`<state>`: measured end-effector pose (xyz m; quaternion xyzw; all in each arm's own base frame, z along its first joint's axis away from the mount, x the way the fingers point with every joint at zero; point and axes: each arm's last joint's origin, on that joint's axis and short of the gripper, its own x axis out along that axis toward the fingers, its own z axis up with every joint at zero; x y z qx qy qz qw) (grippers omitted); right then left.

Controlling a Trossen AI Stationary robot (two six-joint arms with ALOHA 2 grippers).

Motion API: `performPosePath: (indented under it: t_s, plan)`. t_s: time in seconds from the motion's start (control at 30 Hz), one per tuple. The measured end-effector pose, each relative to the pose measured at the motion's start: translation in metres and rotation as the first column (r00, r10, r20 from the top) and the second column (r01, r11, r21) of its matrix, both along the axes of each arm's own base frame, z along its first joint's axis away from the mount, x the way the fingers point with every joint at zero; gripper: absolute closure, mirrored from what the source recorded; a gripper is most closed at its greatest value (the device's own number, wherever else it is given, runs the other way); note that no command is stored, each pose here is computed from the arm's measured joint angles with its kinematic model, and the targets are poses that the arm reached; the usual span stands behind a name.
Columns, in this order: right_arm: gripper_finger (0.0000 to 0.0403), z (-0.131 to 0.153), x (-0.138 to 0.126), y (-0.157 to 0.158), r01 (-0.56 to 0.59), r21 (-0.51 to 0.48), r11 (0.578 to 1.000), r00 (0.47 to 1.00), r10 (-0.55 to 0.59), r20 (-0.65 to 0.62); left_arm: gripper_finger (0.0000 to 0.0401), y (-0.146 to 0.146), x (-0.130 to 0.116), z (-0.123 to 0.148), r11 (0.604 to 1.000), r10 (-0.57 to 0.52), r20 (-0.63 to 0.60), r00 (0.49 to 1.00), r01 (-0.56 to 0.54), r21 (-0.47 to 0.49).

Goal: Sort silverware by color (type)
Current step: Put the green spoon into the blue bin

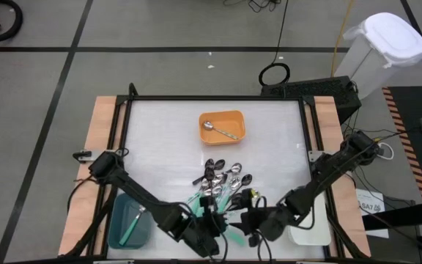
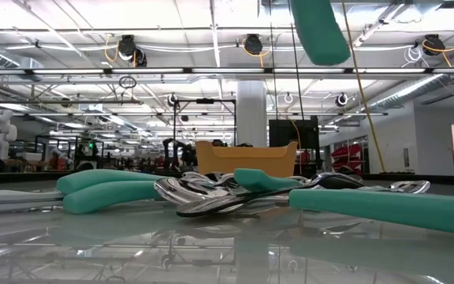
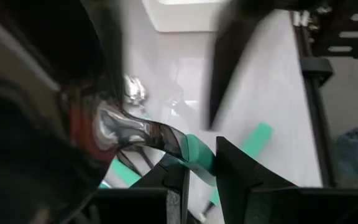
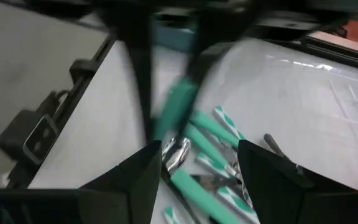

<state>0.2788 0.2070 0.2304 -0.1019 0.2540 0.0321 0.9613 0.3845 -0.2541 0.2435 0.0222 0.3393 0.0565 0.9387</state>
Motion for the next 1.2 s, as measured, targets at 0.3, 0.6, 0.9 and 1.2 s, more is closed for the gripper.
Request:
performPosePath:
  t_s: [0.3,0.6,0.9,1.2]
  plan:
    - [0.0195,0.01,0.016,-0.005,-0.142,0.17,0.975,0.987,0.126,0.103,0.0349,-0.012,-0.01,-0.001,1.0,-0.029,-0.012,1.0,0.029,0.011]
    - [0.0207,0.011,0.022,-0.002,-0.161,0.196,0.967,0.977,0.129,0.169,0.0349,-0.005,-0.005,-0.001,1.0,0.003,-0.006,1.0,-0.003,0.004]
    - [0.03,0.008,0.026,-0.005,-0.141,0.202,0.969,0.98,0.108,0.165,0.0349,-0.005,-0.005,-0.001,1.0,0.0,-0.006,1.0,0.0,0.018]
    - [0.0392,0.008,0.026,-0.005,-0.133,0.207,0.969,0.982,0.1,0.162,0.0325,-0.004,-0.005,-0.002,0.999,0.046,0.004,0.999,-0.046,-0.012]
